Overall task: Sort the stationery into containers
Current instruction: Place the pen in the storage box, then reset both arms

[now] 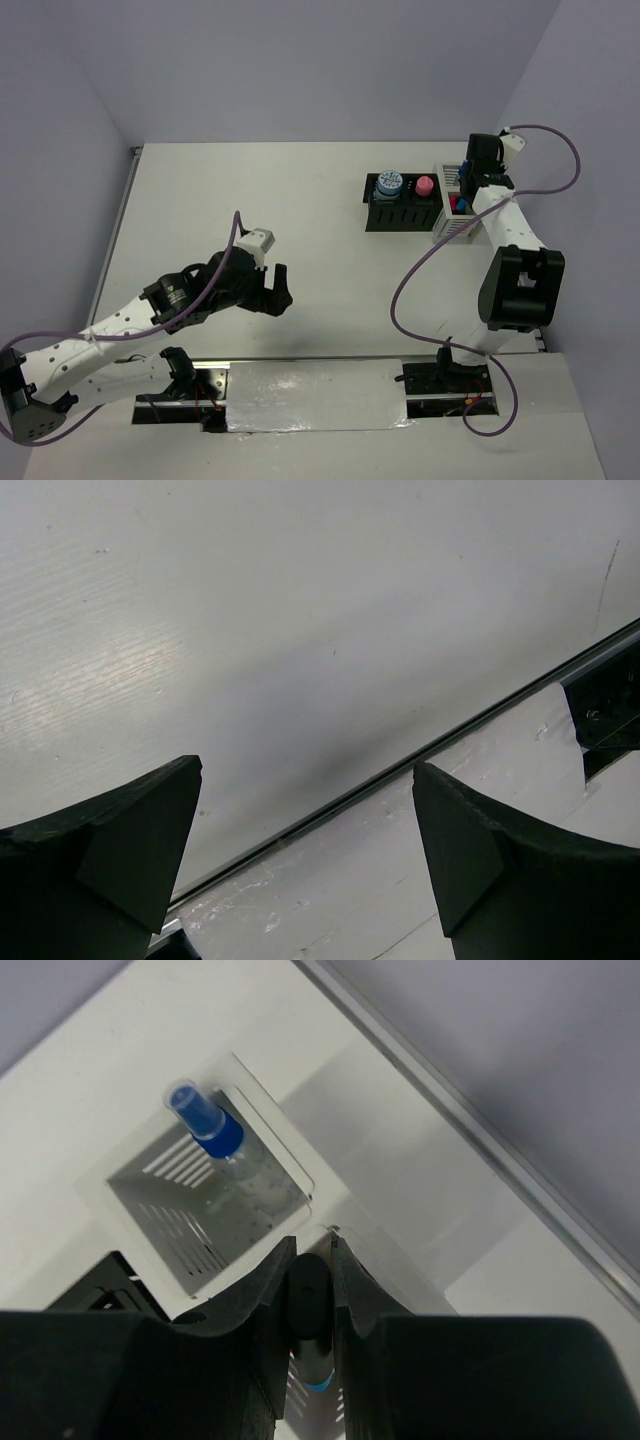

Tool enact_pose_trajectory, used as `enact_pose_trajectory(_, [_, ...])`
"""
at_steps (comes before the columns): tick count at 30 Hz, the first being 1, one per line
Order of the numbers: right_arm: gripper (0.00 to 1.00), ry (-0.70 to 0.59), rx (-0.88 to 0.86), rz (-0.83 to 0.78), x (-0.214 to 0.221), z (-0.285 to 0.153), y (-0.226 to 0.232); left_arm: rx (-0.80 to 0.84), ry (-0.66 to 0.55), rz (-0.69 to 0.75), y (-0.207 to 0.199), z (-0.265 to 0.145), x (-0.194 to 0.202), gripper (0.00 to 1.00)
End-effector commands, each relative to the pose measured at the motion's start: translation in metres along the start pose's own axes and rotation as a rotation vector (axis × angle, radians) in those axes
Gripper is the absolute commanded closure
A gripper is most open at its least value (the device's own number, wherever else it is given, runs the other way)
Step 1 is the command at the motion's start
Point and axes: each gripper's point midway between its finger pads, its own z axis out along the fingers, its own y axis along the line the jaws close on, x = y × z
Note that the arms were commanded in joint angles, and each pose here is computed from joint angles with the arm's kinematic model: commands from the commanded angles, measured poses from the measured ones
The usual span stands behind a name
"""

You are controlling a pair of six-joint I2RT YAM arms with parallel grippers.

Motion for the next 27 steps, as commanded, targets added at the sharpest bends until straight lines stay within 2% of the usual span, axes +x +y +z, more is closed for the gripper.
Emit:
enact_pose_trajectory(1, [0.77, -0.037, 0.024, 0.016, -0.007, -0.003, -0.008, 0.018, -0.056, -0.015, -0.006, -0.003, -0.015, 0.01])
enact_pose_trajectory(6, [0.75, -0.005, 0.049, -0.006, 0.008, 0.003, -0.014, 0.024, -0.05, 0.004, -0.008, 0.003, -0.014, 0.01])
enact_pose_trajectory(7, [0.52, -0.004, 0.041, -0.008, 0.006, 0.001, -0.013, 0.029, -0.048, 0.009, -0.01, 0.005, -0.015, 0.01])
enact_pose_trajectory(8, [0.39, -0.007, 0.028, -0.005, 0.002, -0.006, -0.012, 0.029, -0.046, 0.014, -0.011, 0.006, -0.016, 0.01])
enact_pose_trajectory(12, [0.02, -0.072, -0.031, 0.032, -0.032, -0.037, -0.008, -0.018, -0.075, 0.012, -0.01, 0.005, -0.033, 0.01])
enact_pose_trajectory(16, [0.0, -0.148, -0.142, 0.065, -0.07, -0.088, -0.006, -0.135, -0.125, -0.023, 0.005, 0.005, -0.06, 0.01])
enact_pose_trajectory(18, [0.0, -0.119, -0.213, 0.013, -0.074, -0.114, -0.004, -0.248, -0.174, -0.065, 0.025, -0.008, -0.085, 0.01])
enact_pose_trajectory(21, [0.0, -0.093, -0.378, -0.083, -0.073, -0.175, 0.003, -0.464, -0.221, -0.157, 0.071, -0.036, -0.124, 0.01])
enact_pose_trajectory(22, [0.0, -0.09, -0.452, -0.108, -0.069, -0.208, 0.001, -0.508, -0.286, -0.195, 0.082, -0.059, -0.151, 0.01])
enact_pose_trajectory(24, [0.0, -0.124, -0.516, -0.131, -0.073, -0.245, -0.005, -0.642, -0.303, -0.178, 0.104, -0.085, -0.163, 0.01])
enact_pose_trajectory(25, [0.0, -0.148, -0.602, -0.167, -0.071, -0.279, -0.009, -0.657, -0.36, -0.188, 0.104, -0.105, -0.181, 0.01])
enact_pose_trajectory(27, [0.0, -0.174, -0.631, -0.18, -0.068, -0.306, -0.017, -0.709, -0.372, -0.165, 0.109, -0.123, -0.187, 0.01])
